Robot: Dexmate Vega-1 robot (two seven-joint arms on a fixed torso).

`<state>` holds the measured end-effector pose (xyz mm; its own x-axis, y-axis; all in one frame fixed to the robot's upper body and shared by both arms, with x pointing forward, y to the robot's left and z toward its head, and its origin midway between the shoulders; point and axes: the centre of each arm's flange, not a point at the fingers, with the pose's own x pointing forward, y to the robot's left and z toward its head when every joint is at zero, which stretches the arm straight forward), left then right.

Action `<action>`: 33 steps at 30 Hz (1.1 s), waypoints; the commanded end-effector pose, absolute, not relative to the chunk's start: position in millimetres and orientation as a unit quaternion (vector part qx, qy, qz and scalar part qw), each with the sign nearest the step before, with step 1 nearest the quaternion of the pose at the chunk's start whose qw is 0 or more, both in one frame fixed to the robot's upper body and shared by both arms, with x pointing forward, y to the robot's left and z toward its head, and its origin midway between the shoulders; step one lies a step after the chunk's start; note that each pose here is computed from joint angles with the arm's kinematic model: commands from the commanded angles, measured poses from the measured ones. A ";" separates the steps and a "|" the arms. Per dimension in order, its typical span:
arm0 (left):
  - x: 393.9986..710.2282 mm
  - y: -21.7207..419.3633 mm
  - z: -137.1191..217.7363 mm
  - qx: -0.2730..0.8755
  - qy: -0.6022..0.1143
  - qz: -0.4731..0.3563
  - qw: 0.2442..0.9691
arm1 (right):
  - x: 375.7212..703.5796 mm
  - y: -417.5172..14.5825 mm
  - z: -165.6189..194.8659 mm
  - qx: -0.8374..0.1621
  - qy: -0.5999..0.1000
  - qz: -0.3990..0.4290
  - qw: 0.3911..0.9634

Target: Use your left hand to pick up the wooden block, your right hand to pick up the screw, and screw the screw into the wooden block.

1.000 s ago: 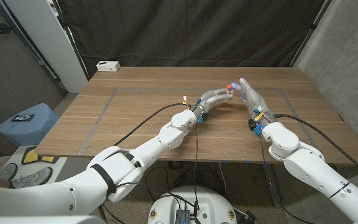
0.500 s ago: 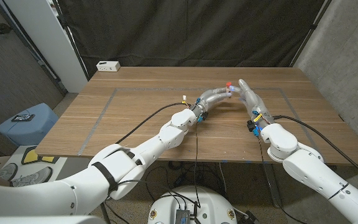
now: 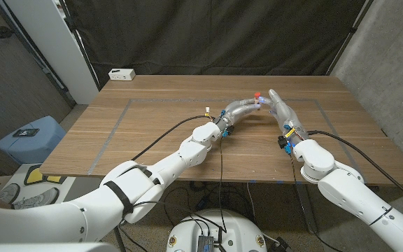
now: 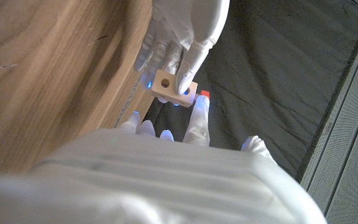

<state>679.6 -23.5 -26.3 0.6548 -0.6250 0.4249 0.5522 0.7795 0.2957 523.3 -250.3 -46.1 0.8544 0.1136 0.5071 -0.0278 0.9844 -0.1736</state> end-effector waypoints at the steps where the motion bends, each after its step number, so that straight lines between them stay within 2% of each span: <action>1: 681.3 -22.9 -26.7 0.071 -0.255 -0.326 0.907 | 518.0 -260.6 -41.7 -0.084 -0.271 0.020 0.959; 13: 680.8 -22.8 -26.8 0.073 -0.255 -0.326 0.907 | 517.1 -270.2 -37.1 -0.091 -0.272 0.013 0.958; 33: 680.5 -24.0 -27.1 0.076 -0.251 -0.327 0.908 | 534.8 -278.8 -27.0 -0.107 -0.267 0.033 0.957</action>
<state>680.4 -23.4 -25.9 0.6567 -0.6317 0.4119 0.5558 0.7746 0.3019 526.4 -274.7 -32.1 0.8542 0.0976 0.5106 0.0094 0.9792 -0.2029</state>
